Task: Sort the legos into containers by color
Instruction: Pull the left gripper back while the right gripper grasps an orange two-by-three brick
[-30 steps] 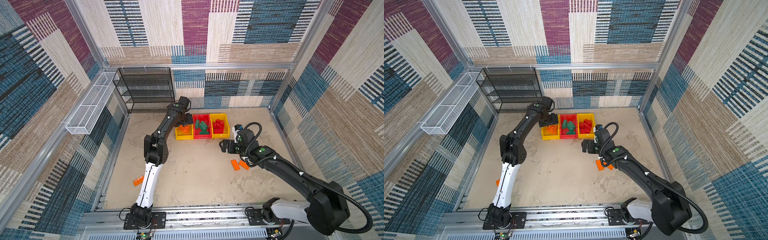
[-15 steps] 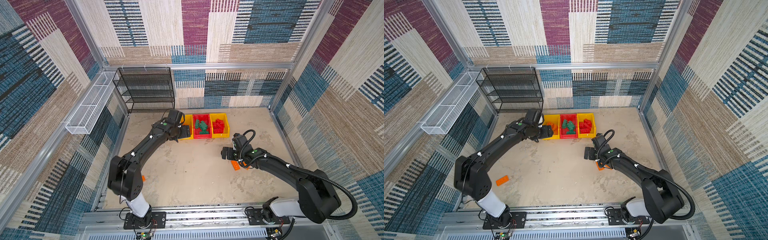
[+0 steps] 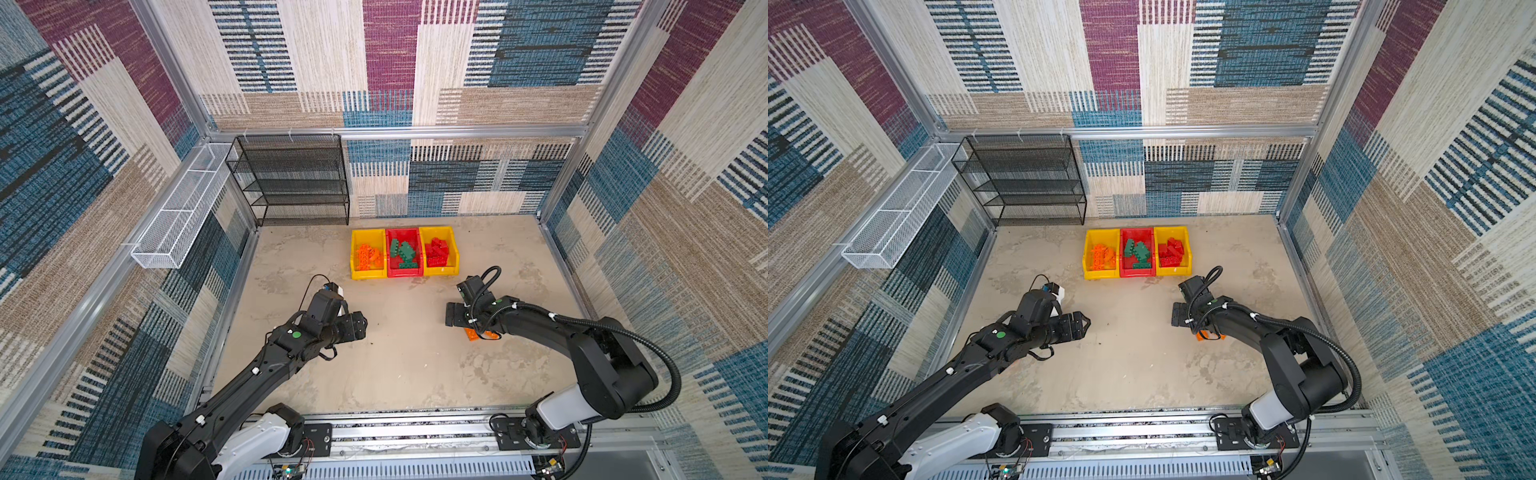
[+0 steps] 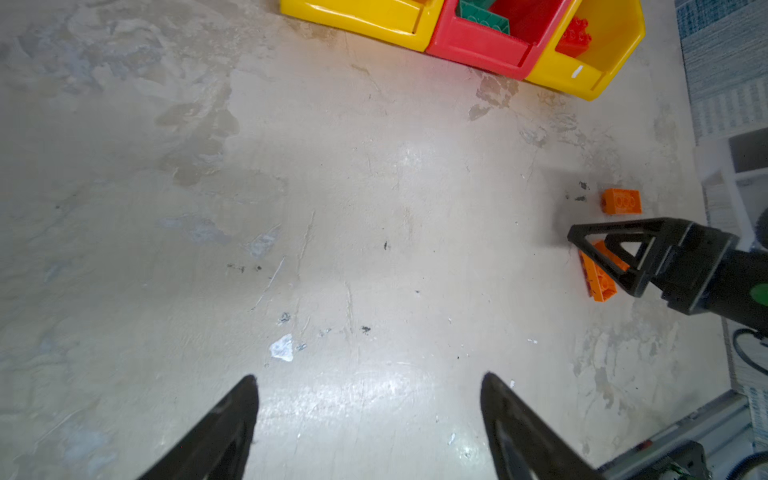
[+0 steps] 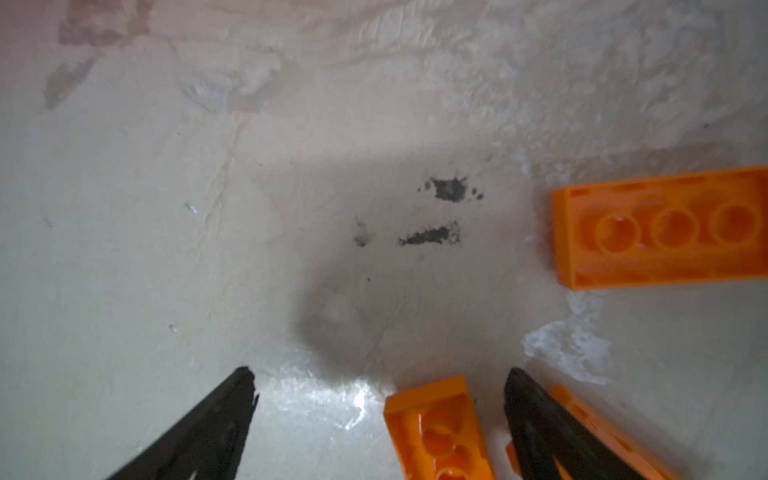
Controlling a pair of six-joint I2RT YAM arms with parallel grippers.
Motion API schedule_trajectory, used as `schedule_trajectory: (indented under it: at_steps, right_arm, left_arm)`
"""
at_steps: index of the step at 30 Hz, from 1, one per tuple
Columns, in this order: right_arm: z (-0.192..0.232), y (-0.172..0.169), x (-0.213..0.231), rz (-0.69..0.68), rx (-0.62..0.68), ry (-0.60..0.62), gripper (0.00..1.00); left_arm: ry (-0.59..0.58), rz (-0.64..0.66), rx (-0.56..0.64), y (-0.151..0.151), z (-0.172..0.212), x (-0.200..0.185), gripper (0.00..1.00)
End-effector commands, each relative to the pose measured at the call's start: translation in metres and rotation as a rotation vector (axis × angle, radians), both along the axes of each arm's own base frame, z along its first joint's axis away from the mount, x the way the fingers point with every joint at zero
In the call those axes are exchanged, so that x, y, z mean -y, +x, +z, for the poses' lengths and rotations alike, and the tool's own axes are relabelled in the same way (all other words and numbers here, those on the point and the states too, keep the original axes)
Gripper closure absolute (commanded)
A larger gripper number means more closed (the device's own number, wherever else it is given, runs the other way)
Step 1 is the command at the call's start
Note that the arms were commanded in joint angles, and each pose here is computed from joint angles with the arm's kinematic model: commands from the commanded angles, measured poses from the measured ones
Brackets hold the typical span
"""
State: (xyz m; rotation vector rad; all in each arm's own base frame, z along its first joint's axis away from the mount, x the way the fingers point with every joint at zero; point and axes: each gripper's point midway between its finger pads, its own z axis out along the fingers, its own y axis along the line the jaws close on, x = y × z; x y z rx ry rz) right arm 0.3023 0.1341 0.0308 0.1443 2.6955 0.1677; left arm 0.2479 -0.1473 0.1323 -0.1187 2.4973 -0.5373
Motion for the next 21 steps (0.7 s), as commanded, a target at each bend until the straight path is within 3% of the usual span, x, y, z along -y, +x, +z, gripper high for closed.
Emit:
schedule_trajectory:
  at_steps: [1, 6, 9, 14, 21]
  right_arm:
    - [-0.004, -0.007, -0.002, -0.013, -0.019, 0.028, 0.08]
    - [-0.012, -0.025, -0.009, -0.004, -0.058, 0.034, 0.15]
    - [-0.018, -0.037, -0.016, 0.007, -0.092, 0.030, 0.28]
    - [-0.024, -0.051, -0.017, 0.003, -0.136, 0.010, 0.36]
    - [-0.020, -0.064, -0.020, 0.018, -0.161, 0.023, 0.57]
  left_arm:
    - [-0.010, 0.036, 0.020, 0.001, 0.002, -0.004, 0.16]
    - [-0.028, 0.026, 0.017, 0.000, 0.001, -0.001, 0.16]
    - [-0.032, 0.022, 0.014, -0.001, -0.001, 0.000, 0.16]
    - [-0.030, 0.024, 0.016, -0.005, -0.002, -0.003, 0.16]
    - [-0.029, 0.037, 0.034, -0.012, 0.002, -0.010, 0.16]
